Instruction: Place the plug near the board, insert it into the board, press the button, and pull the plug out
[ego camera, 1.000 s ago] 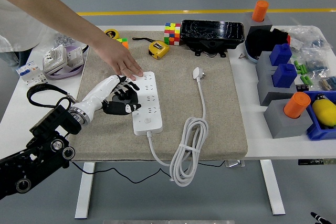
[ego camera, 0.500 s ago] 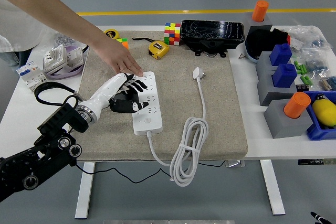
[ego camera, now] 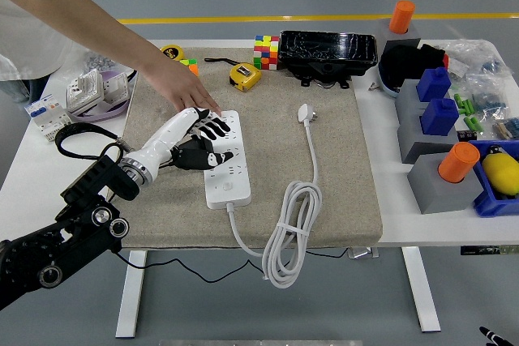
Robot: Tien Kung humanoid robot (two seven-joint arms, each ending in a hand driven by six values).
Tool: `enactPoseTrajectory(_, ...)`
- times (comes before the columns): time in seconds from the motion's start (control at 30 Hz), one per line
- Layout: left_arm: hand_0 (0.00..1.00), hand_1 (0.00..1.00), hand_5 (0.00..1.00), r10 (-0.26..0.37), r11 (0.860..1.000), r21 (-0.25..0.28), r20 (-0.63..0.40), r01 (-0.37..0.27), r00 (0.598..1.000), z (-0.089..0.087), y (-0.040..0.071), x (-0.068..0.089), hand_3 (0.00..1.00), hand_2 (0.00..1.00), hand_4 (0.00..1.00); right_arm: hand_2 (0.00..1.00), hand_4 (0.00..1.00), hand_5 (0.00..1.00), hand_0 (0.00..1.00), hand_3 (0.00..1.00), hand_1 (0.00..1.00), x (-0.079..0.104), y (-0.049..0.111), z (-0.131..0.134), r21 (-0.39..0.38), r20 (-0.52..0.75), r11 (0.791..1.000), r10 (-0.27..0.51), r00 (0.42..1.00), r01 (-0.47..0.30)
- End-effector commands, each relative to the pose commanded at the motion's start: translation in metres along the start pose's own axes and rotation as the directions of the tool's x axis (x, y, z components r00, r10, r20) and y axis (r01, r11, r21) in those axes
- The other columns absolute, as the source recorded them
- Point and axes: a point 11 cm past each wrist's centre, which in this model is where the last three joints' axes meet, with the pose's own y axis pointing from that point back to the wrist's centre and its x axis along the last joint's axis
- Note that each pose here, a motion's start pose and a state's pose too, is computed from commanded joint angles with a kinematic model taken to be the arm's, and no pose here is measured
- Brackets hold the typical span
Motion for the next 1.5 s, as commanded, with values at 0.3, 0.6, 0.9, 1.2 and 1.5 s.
enactPoseTrajectory(0.3,0.386,0.552,0.167,0.046,0.998,-0.041,0.005,-0.045,0.999,0.013,0.008,0.013,0.553,0.568,0.856,0.66,0.929,0.526,0.665,0.587,0.673,-0.001,0.0,0.0,0.001,-0.001,1.0,-0.002,1.0,0.002)
enactPoseTrajectory(0.6,0.466,0.611,0.213,0.141,0.99,-0.041,0.113,-0.137,0.983,0.004,0.036,0.022,0.568,0.589,0.831,0.66,0.929,0.527,0.665,0.587,0.673,0.0,0.0,0.0,0.001,0.0,1.0,0.001,1.0,-0.001)
enactPoseTrajectory(0.9,0.662,0.699,0.252,0.074,0.996,0.036,0.1,-0.078,0.992,-0.012,0.038,0.01,0.606,0.66,0.805,0.66,0.93,0.527,0.665,0.587,0.673,-0.001,0.0,-0.002,0.005,-0.008,1.0,-0.003,1.0,0.003)
enactPoseTrajectory(1.2,0.682,0.708,0.264,0.037,0.995,0.093,0.116,-0.048,0.993,-0.023,0.034,0.003,0.61,0.67,0.789,0.66,0.93,0.527,0.665,0.587,0.673,0.001,0.0,-0.002,0.002,-0.011,1.0,0.001,1.0,-0.001)
enactPoseTrajectory(1.5,0.674,0.706,0.274,0.051,0.99,0.126,0.147,-0.07,0.988,-0.033,0.036,0.007,0.606,0.667,0.785,0.66,0.93,0.526,0.664,0.587,0.673,0.0,0.0,0.001,-0.001,-0.006,1.0,0.0,1.0,0.0)
